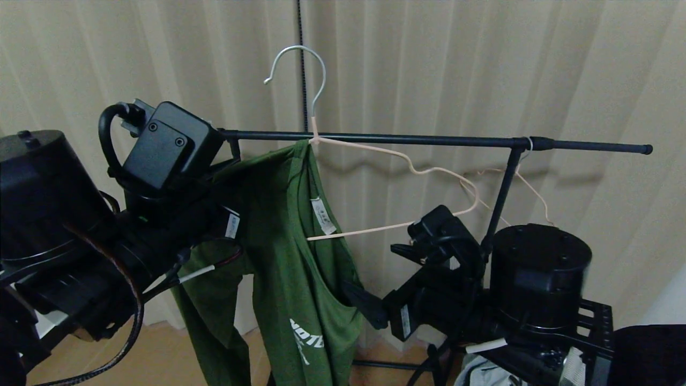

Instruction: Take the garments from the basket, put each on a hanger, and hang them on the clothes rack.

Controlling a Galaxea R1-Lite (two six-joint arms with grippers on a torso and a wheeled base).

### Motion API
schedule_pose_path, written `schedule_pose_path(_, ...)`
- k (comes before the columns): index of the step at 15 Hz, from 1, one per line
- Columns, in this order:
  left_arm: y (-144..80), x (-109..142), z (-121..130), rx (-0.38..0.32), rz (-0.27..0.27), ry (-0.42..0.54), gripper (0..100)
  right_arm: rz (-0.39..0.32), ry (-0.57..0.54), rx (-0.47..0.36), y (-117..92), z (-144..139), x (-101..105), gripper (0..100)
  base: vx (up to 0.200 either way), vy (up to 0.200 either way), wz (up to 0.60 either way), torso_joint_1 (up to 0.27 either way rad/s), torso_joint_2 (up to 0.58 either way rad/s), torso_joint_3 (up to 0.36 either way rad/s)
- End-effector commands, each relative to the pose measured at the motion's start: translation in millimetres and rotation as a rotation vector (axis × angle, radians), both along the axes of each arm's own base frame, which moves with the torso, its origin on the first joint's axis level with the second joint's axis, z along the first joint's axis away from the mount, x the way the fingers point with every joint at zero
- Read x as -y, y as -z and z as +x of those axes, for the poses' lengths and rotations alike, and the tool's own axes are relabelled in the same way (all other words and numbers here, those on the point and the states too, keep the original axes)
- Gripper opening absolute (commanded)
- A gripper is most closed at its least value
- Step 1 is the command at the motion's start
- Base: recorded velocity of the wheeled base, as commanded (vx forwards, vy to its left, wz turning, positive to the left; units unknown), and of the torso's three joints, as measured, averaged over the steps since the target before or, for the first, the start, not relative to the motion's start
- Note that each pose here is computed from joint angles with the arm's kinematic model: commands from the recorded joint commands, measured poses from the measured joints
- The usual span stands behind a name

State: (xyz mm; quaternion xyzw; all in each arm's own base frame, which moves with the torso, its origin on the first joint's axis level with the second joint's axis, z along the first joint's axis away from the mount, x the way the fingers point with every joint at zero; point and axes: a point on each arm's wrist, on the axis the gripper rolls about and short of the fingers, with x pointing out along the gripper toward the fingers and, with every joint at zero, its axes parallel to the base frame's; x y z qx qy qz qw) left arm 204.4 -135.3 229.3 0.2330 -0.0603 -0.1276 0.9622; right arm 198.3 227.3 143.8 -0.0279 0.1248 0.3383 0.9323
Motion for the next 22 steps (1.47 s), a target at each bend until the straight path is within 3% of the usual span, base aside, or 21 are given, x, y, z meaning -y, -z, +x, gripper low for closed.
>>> schedule_pose_path(1,-1,1,-1,0.004,-0.002,0.005,0,-0.037,0.006,-0.031,18,9,-8,100,0.000,0.000,0.00,0.000,0.00,0.000)
schedule_pose_path(7,-6,2,-6,0.016,-0.026,0.020,0,-0.074,0.088,-0.073,36,23,3,100,0.000,0.000,0.00,0.000,0.00,0.000)
schedule_pose_path(8,-6,1,-6,0.017,-0.028,0.017,0,-0.087,0.102,-0.081,39,22,8,0,0.000,0.000,0.00,0.000,0.00,0.000)
schedule_pose_path(12,-4,0,-4,0.010,-0.023,0.002,0,-0.082,0.149,-0.069,43,24,24,0,0.000,0.000,0.00,0.000,0.00,0.000)
schedule_pose_path(15,5,-6,-1,-0.016,0.004,-0.045,0,-0.059,0.265,-0.046,34,37,57,0,0.000,0.000,0.00,0.000,0.00,0.000)
schedule_pose_path(17,15,-16,-1,-0.036,0.056,-0.081,0,-0.052,0.327,-0.020,27,46,75,0,0.000,0.000,0.00,0.000,0.00,0.000)
schedule_pose_path(22,28,-36,0,-0.061,0.164,-0.156,0,-0.013,0.363,0.034,7,47,89,0,0.000,0.000,0.00,0.000,0.00,0.000)
